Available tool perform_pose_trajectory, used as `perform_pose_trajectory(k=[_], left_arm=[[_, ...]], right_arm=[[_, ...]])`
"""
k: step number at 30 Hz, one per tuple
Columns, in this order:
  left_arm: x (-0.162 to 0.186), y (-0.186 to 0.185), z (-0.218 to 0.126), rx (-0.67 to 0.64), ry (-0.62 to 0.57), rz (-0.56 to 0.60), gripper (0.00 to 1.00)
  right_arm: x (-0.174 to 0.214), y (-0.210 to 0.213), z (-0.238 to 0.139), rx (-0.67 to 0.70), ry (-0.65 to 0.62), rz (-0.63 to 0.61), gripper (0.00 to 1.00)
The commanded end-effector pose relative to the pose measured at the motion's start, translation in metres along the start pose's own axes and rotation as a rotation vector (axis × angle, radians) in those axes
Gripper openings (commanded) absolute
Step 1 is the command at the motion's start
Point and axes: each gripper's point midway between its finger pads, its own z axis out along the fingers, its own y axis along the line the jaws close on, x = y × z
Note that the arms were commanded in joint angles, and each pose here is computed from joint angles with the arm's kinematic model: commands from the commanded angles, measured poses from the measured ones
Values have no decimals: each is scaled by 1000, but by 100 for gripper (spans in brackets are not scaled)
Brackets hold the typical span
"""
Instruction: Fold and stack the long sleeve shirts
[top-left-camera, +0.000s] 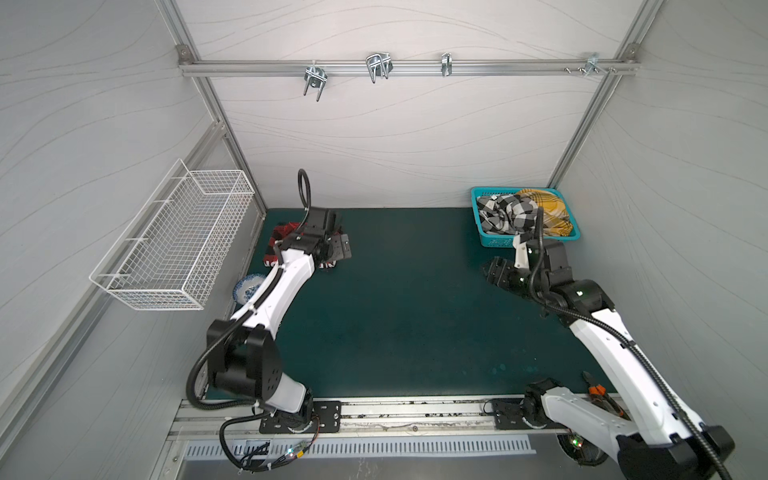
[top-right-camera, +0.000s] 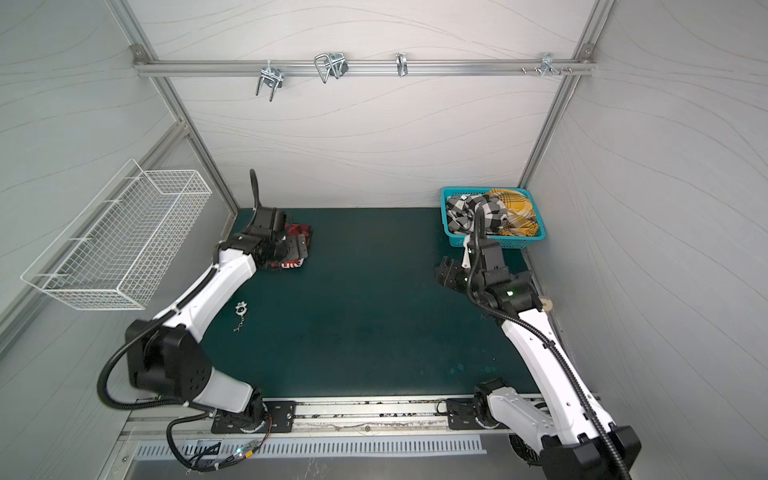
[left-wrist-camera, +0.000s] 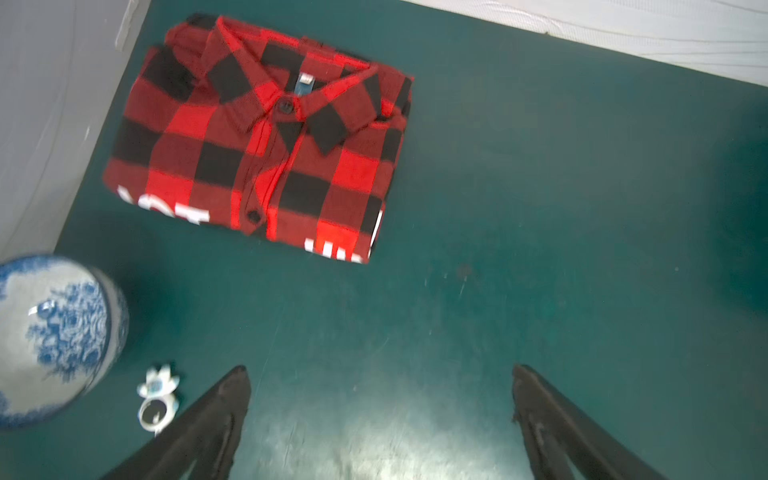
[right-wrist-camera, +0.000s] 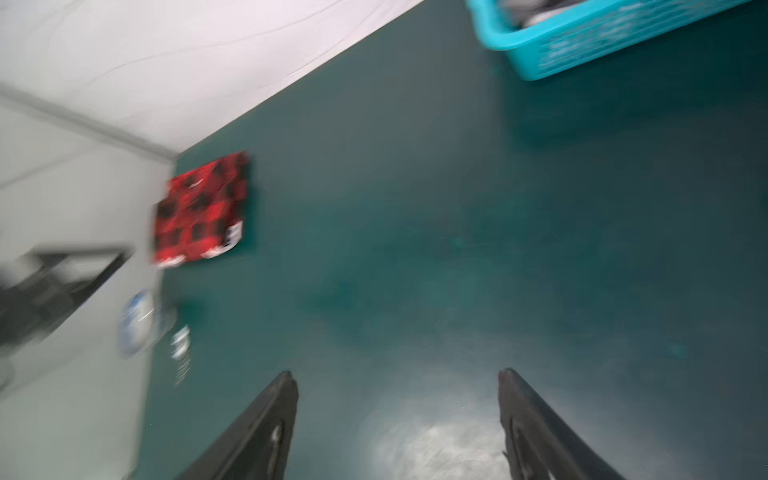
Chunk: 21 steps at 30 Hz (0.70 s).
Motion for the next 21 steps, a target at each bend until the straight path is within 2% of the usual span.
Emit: perform_pose_trajectory(k=[1,3,5,7,9,12,14,16,18,19,20,21], left_arm=[[-21,7,-5,18,-252,9,99],[1,32,13,-96,-303,21,99],[22,58,26,-216,-295,42,99],[38,83,34,-310,-273,41,99],[42,98,36,-371,-295,26,99],[44,90,55,-276,-332,19,99],[46,94,75,-237,-310,-27,99],[42,101,85,-207,-282,-84,99],[33,98,89,-112,-321,-105,100],[31,98,90,-96,-328,-95,100],[24,102,89,-111,-365,-99,100],[24,103,91,-114,-391,-104,100]], right_arm=[[-26,-59,20,271,-241,64,72],[-29,-83,30,360,-314,28,73],[-25,-115,37,508,-356,11,74],[-18,-141,46,611,-358,-7,75],[-17,-162,50,692,-334,13,81],[-31,-170,64,722,-328,-10,85],[-43,-169,77,725,-356,-97,86],[-45,-174,88,732,-370,-144,87],[-41,-181,99,726,-373,-162,88],[-40,-183,104,708,-387,-179,91],[-43,-180,109,683,-387,-209,99],[-47,-173,114,631,-403,-232,99]])
